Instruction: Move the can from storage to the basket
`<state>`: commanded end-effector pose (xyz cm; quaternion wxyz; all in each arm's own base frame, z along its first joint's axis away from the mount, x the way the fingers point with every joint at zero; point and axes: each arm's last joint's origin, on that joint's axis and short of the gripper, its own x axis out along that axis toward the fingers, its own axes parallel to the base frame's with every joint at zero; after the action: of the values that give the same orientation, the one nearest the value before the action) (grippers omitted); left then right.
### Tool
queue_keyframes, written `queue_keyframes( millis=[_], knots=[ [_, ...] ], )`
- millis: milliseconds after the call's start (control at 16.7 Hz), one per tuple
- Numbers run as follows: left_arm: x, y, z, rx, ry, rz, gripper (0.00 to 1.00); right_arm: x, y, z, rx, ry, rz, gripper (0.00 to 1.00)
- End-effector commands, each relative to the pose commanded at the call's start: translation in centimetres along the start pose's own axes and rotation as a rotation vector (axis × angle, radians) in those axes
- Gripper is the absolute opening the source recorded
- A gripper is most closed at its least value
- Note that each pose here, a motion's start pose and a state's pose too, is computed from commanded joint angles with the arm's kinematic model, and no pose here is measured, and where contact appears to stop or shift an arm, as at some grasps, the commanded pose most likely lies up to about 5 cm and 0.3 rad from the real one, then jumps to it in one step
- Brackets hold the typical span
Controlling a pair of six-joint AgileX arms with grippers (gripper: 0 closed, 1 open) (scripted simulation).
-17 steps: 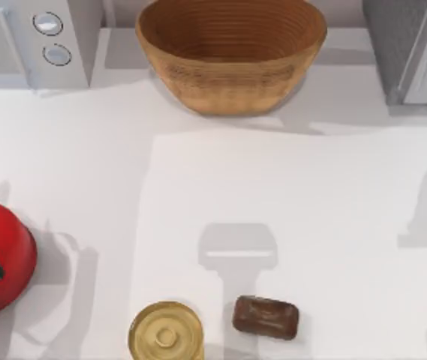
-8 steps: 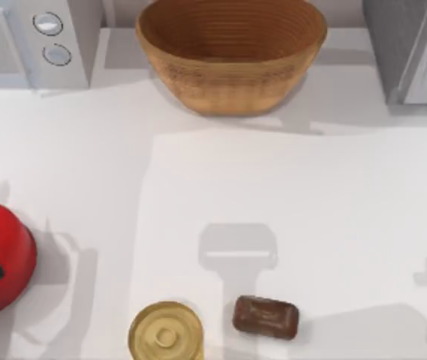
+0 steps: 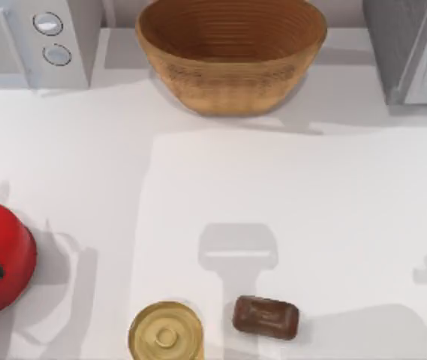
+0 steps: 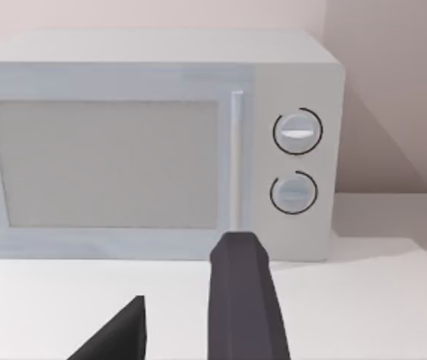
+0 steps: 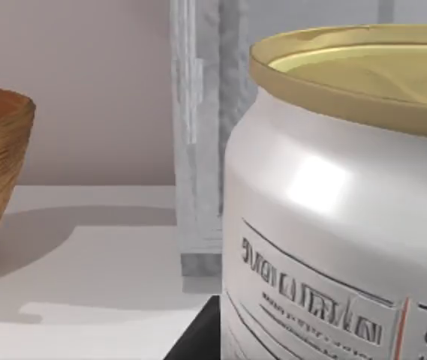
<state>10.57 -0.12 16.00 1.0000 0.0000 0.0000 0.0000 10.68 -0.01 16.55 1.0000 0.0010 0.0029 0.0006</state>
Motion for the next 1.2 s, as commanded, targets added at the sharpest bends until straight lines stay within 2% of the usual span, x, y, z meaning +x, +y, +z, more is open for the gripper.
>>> queue_keyframes(
  millis=[180,360,540,720,960,1200],
  knots=[
    [0.0,0.0,0.0,0.0,0.0,0.0,1.0,0.4,0.3,3.3,0.001,-0.031,-0.005,0.0],
    [0.0,0.0,0.0,0.0,0.0,0.0,1.0,2.0,1.2,8.1,0.004,-0.049,-0.007,0.0],
    [0.0,0.0,0.0,0.0,0.0,0.0,1.0,5.9,2.9,12.8,0.004,-0.038,-0.005,0.0],
    [0.0,0.0,0.0,0.0,0.0,0.0,1.0,11.9,6.2,16.1,-0.001,-0.017,-0.001,0.0],
    [0.0,0.0,0.0,0.0,0.0,0.0,1.0,21.0,12.9,16.7,-0.012,0.008,0.001,0.0],
    [0.0,0.0,0.0,0.0,0.0,0.0,1.0,28.0,20.8,13.5,-0.016,0.012,0.002,0.0]
  ],
)
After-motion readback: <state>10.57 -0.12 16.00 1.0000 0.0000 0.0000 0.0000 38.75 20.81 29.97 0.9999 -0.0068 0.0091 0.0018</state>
